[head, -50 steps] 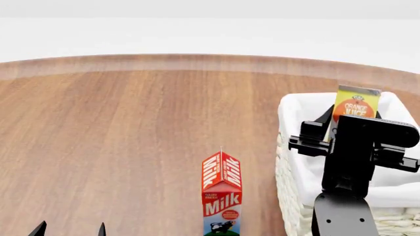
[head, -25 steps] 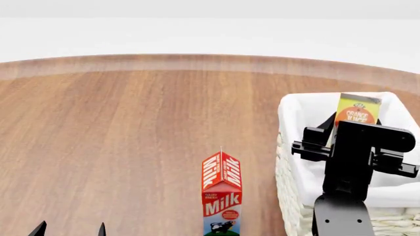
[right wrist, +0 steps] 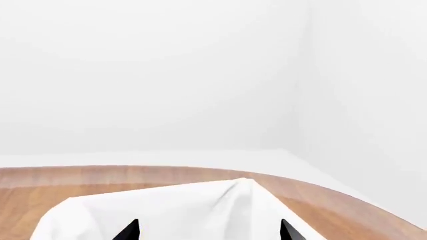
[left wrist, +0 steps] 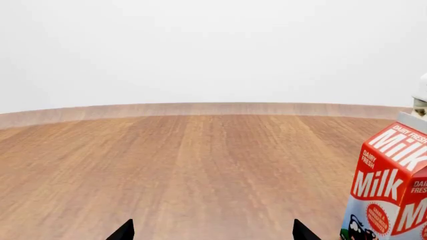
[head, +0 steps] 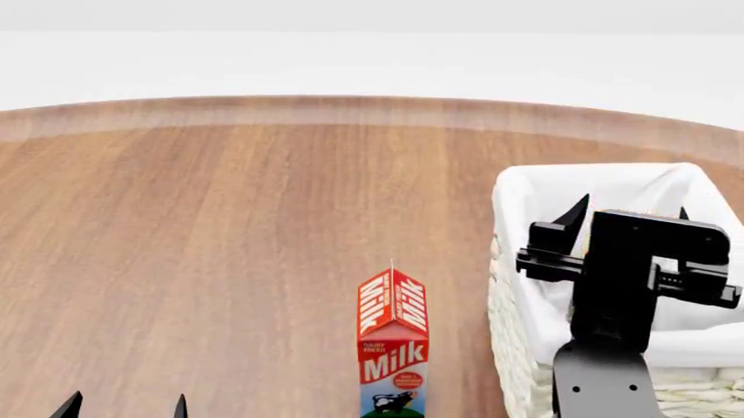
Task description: Pick up the orange juice, and put it in the basket.
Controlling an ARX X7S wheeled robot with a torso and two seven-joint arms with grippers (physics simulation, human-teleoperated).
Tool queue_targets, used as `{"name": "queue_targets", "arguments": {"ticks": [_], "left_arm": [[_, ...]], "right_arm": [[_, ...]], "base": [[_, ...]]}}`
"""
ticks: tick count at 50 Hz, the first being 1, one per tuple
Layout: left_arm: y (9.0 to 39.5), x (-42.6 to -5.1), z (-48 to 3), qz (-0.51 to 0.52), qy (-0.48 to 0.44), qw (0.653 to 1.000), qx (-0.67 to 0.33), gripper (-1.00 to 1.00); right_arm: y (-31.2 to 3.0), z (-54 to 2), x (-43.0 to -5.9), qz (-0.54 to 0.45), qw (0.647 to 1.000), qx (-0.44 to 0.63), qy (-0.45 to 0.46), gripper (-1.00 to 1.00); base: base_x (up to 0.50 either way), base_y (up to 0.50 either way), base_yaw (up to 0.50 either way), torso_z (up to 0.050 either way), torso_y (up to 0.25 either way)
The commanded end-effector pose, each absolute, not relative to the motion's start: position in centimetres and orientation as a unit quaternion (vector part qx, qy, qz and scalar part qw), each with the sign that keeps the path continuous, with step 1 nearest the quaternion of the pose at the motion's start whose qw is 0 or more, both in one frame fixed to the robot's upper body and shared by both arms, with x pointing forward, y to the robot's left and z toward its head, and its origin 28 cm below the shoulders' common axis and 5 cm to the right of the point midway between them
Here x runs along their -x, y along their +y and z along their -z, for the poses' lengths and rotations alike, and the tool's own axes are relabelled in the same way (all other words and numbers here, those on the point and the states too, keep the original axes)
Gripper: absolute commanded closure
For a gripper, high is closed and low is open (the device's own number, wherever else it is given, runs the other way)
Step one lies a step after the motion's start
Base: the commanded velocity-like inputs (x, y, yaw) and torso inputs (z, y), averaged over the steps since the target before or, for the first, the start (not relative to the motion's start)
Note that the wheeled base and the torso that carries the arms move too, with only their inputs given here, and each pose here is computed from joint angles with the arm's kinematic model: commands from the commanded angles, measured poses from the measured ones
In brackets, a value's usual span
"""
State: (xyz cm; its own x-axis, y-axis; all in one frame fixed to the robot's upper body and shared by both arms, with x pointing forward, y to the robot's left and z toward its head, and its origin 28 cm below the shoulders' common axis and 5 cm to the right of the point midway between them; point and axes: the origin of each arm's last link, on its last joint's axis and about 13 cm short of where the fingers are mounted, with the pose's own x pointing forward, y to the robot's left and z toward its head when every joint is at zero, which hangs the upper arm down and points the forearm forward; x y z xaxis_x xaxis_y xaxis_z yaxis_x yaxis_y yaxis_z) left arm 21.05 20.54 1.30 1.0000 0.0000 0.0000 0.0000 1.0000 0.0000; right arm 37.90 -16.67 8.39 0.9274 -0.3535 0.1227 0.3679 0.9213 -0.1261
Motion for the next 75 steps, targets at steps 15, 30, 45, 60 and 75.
{"name": "queue_targets", "arguments": {"ticks": [15,30,45,60,75], "left_arm": [[20.5,-21.1,-1.3,0.000,0.000,1.000,0.000,-1.00],[20.5,-21.1,-1.3,0.000,0.000,1.000,0.000,-1.00],[20.5,-21.1,-1.3,0.000,0.000,1.000,0.000,-1.00],[20.5,-21.1,-1.3,0.000,0.000,1.000,0.000,-1.00],[20.5,-21.1,-1.3,0.000,0.000,1.000,0.000,-1.00]], "right_arm": [[-15.0,-10.2,-36.4,0.132,0.984,0.078,-0.088,-1.00],[-14.9,-11.4,-35.9,0.126,0.983,0.070,-0.111,-1.00],[-14.7,-12.5,-34.2,0.117,0.983,0.051,-0.134,-1.00],[-13.8,-14.0,-32.1,0.086,0.981,0.041,-0.166,-1.00],[-13.4,-14.9,-30.5,0.066,0.980,0.039,-0.186,-1.00]], "base": [[0.00,0.00,0.00,0.000,0.000],[0.00,0.00,0.00,0.000,0.000],[0.00,0.00,0.00,0.000,0.000],[0.00,0.00,0.00,0.000,0.000],[0.00,0.00,0.00,0.000,0.000]]}}
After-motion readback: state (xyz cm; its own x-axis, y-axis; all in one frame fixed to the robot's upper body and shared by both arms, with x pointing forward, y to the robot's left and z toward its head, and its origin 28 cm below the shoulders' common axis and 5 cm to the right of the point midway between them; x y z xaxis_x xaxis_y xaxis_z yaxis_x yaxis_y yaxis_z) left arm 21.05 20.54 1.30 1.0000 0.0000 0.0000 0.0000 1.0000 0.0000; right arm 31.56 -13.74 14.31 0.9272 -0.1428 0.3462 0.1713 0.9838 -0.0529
